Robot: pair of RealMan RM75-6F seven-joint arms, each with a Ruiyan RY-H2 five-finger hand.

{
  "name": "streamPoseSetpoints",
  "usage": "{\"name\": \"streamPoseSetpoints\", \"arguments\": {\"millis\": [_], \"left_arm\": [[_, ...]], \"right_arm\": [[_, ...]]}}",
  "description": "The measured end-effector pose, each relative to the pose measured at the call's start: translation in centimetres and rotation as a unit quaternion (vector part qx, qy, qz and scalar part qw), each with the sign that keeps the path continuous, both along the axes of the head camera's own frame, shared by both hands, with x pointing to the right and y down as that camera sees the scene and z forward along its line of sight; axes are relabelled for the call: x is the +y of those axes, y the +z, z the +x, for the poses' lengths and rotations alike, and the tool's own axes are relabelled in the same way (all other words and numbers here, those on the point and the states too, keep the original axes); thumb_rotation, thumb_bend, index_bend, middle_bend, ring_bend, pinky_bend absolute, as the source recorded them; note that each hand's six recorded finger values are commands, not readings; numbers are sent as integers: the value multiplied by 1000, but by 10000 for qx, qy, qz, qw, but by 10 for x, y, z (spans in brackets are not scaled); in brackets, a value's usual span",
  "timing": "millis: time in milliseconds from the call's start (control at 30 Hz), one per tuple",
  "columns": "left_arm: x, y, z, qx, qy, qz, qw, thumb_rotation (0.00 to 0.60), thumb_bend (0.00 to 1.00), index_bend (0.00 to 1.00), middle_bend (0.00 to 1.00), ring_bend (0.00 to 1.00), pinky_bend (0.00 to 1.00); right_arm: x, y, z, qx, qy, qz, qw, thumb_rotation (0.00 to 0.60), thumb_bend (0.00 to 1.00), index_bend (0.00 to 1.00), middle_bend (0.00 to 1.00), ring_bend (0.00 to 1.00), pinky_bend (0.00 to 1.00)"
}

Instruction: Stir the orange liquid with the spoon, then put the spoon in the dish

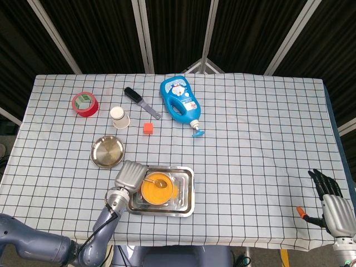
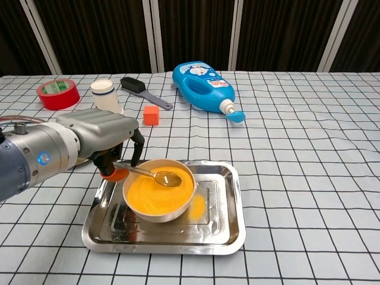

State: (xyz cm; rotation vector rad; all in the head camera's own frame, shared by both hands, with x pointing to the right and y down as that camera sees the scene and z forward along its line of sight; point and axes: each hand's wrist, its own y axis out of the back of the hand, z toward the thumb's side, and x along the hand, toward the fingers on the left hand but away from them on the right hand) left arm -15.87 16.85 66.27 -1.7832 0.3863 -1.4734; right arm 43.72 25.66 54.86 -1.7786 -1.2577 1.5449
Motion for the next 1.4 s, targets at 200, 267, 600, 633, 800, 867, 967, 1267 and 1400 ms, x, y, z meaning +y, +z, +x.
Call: {"name": "streamPoseSetpoints", "arguments": {"millis": [200, 267, 600, 633, 800, 867, 967, 1267, 1400], "left_arm": [[1, 0, 0, 12, 7, 15, 10000, 600, 581, 489, 1000, 1000, 1000], [1, 0, 0, 13, 9, 18, 10000, 600, 582, 496, 1000, 1000, 1000], [-3, -3, 0, 43, 49, 185, 9998, 600, 593, 566, 1000, 1000, 1000], [-4, -4, 0, 50, 66, 230, 9997, 600, 600, 576, 1000, 1000, 1000], [-8, -10, 0, 51, 243, 471, 9986, 600, 675, 667, 1000, 1000, 1000], [-9, -13, 0, 44, 389, 623, 9973, 600, 706, 701, 1000, 1000, 1000], [-10, -17, 2, 20, 648, 863, 9942, 600, 730, 755, 1000, 1000, 1000], [-12, -22, 3, -270, 1641, 1575, 9734, 600, 732, 788, 1000, 1000, 1000], [-12, -21, 4, -495, 2211, 1925, 9548, 600, 732, 791, 1000, 1000, 1000]], "right_arm": [[0, 0, 0, 0, -3, 1, 10000, 600, 311, 0, 0, 0, 0], [0, 0, 0, -1, 0, 2, 10000, 600, 311, 0, 0, 0, 0], [0, 0, 0, -4, 4, 4, 10000, 600, 312, 0, 0, 0, 0], [0, 0, 0, -4, 4, 7, 10000, 600, 312, 0, 0, 0, 0], [0, 0, 0, -3, 0, 5, 10000, 600, 311, 0, 0, 0, 0], [0, 0, 0, -5, 3, 6, 10000, 600, 311, 0, 0, 0, 0], [0, 0, 0, -5, 3, 8, 10000, 600, 312, 0, 0, 0, 0], [0, 0, 0, -15, 3, 8, 10000, 600, 312, 0, 0, 0, 0], [0, 0, 0, -18, 0, 10, 10000, 600, 311, 0, 0, 0, 0]]}}
